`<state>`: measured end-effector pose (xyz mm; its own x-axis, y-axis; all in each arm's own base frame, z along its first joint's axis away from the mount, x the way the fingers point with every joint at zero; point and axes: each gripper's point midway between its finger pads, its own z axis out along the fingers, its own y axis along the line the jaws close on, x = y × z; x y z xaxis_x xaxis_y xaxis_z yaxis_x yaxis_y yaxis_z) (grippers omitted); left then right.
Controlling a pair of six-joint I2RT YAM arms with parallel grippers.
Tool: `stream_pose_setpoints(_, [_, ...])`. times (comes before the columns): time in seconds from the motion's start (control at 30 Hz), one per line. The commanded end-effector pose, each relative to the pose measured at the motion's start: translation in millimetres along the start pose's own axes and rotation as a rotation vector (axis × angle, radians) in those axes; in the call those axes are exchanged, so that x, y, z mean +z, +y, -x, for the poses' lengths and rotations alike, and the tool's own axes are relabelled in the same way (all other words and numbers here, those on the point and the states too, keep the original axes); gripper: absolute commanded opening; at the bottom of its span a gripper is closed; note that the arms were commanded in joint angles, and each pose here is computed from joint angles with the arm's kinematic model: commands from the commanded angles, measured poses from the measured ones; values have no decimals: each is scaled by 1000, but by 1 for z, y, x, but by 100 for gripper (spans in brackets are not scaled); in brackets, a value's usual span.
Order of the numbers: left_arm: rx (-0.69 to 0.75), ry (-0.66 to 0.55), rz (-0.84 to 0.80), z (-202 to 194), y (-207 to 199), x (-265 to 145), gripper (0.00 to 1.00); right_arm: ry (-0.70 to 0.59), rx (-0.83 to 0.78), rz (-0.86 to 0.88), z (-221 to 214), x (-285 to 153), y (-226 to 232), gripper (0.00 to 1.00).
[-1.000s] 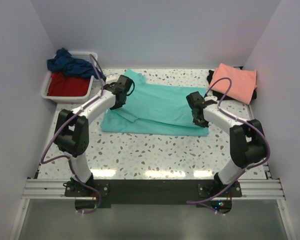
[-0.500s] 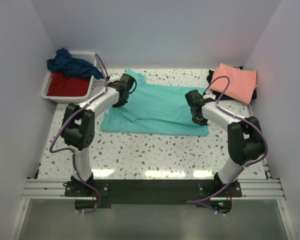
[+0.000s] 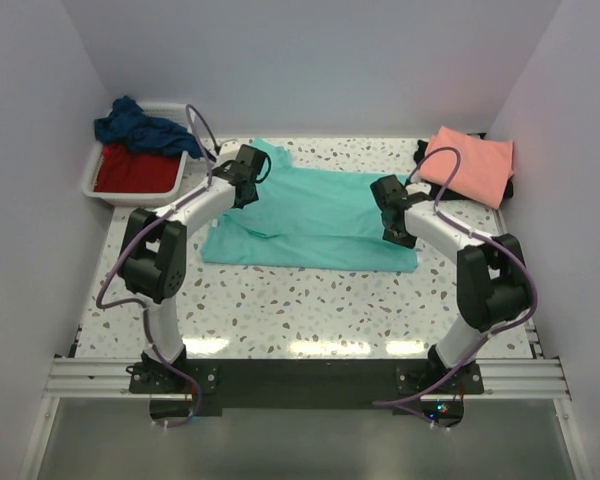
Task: Fold and stack the t-shirts
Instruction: Fold the tshirt
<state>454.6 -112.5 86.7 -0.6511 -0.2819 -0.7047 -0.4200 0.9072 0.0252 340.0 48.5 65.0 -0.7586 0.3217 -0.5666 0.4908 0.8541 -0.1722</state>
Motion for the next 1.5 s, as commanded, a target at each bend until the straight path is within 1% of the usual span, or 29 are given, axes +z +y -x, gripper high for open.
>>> stream_pose_setpoints(0.0, [-50,-78,-88,36,-5,-28,52,-89,45,36,30,-21,-1,39])
stream_pose_setpoints(0.07, [-15,-42,-108,26,-4,-31,52,-92,38,49,31,-24,-1,39])
stream_pose_setpoints(0.13, [31,3,-181,16,-13,-38,52,-95,32,53,32,-26,-2,39])
stream_pose_setpoints(0.17, [65,49,-173,4,-8,-40,51,-93,28,56,31,-26,-2,39])
stream_pose_setpoints(0.2, [92,84,-199,-5,-9,-43,51,-97,28,62,32,-28,-2,39])
stream_pose_setpoints(0.23, [130,127,-181,-16,-3,-46,50,-96,28,64,32,-27,-1,38])
stream_pose_setpoints(0.33, [201,179,-136,-39,8,-52,50,-87,20,77,29,-26,1,39])
stream_pose_setpoints(0.37, [217,183,-142,-46,6,-56,50,-86,17,80,29,-26,2,39])
stream_pose_setpoints(0.5, [232,237,-180,-70,11,-65,47,-73,6,92,26,-24,6,38])
stream_pose_setpoints(0.57, [229,246,-189,-75,11,-64,46,-71,2,96,26,-23,7,38])
stream_pose_setpoints(0.77, [240,291,-198,-92,4,-49,43,-74,-6,101,26,-24,8,38])
stream_pose_setpoints(0.87, [247,298,-195,-95,-4,-38,43,-73,-8,100,27,-24,8,38])
stream_pose_setpoints(0.9, [242,288,-199,-89,-9,-37,43,-73,-9,98,27,-24,8,39])
stream_pose_setpoints(0.97, [259,304,-192,-95,-14,-29,42,-76,-10,96,28,-25,8,39])
stream_pose_setpoints(1.07, [260,297,-187,-90,-20,-23,42,-82,-10,93,32,-27,6,39])
stream_pose_setpoints(1.23, [258,248,-174,-76,-25,-16,42,-88,-9,91,34,-28,6,39])
stream_pose_setpoints(1.4, [240,185,-160,-51,-33,-17,43,-86,-12,87,34,-26,6,39])
stream_pose_setpoints(1.47, [234,157,-180,-42,-39,-18,43,-88,-10,84,34,-26,6,39])
